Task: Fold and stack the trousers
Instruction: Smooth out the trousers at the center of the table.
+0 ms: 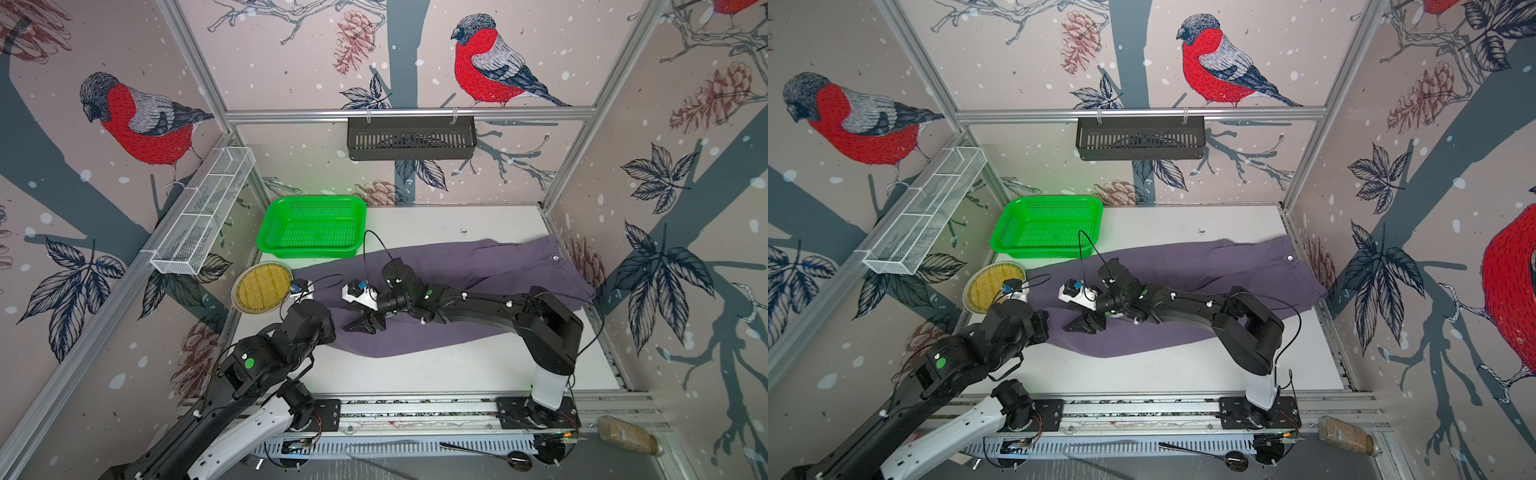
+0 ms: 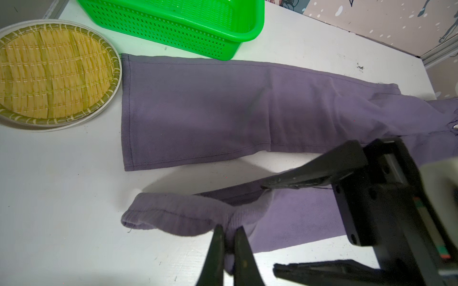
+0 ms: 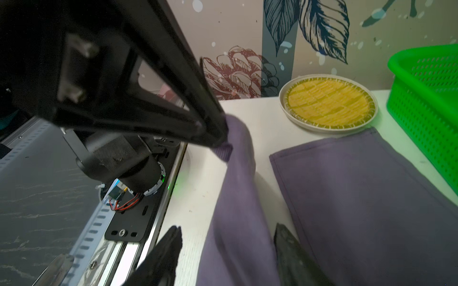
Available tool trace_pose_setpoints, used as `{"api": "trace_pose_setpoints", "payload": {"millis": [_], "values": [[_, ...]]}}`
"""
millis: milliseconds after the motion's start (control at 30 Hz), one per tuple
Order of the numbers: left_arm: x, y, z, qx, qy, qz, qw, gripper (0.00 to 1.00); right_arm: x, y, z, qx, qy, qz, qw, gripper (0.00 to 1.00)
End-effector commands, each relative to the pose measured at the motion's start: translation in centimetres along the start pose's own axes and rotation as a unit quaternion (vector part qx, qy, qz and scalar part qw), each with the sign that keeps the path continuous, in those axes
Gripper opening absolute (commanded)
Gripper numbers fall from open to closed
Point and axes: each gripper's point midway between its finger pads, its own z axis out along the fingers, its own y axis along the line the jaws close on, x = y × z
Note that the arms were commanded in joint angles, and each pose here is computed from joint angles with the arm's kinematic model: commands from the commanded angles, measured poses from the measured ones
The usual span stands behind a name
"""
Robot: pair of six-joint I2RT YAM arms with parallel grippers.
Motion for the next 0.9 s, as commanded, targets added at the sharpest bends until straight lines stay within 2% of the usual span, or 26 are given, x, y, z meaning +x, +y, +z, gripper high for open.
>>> {"api": "trace_pose_setpoints", "payload": {"millis": [0, 200, 500, 600, 733, 800, 867], "values": [[-0.5, -0.6, -0.1, 0.015, -0.009, 0.002, 1.0, 0.0, -0.5, 0.1, 0.8, -0.017, -0.006, -0.015, 1.0, 0.6], [-0.5, -0.5, -0.3, 0.017, -0.01, 0.002, 1.0, 0.0, -1.2, 0.1, 1.3, -0.034, -0.022, -0.012, 0.999, 0.45], [-0.1, -0.3, 0.2, -0.003, 0.007, 0.005, 1.0, 0.0, -2.9, 1.6, 1.0, -0.065, -0.047, -0.009, 0.997, 0.09], [-0.9, 0.4, -0.4, -0.026, -0.004, -0.01, 1.0, 0.22, -3.0, 2.0, 0.9, -0.056, -0.047, -0.008, 0.997, 0.06], [-2.8, 0.1, -1.8, -0.014, -0.036, -0.037, 0.999, 0.38, -2.9, 3.1, 0.7, -0.051, -0.054, 0.001, 0.997, 0.05], [-3.6, -0.1, -2.3, -0.014, -0.045, -0.047, 0.998, 0.42, -2.7, 3.9, 0.6, -0.051, -0.059, 0.011, 0.997, 0.05], [-3.6, 0.6, -2.2, -0.042, -0.04, -0.051, 0.997, 0.53, -2.1, 4.7, 0.7, -0.052, -0.061, 0.019, 0.997, 0.05]]}}
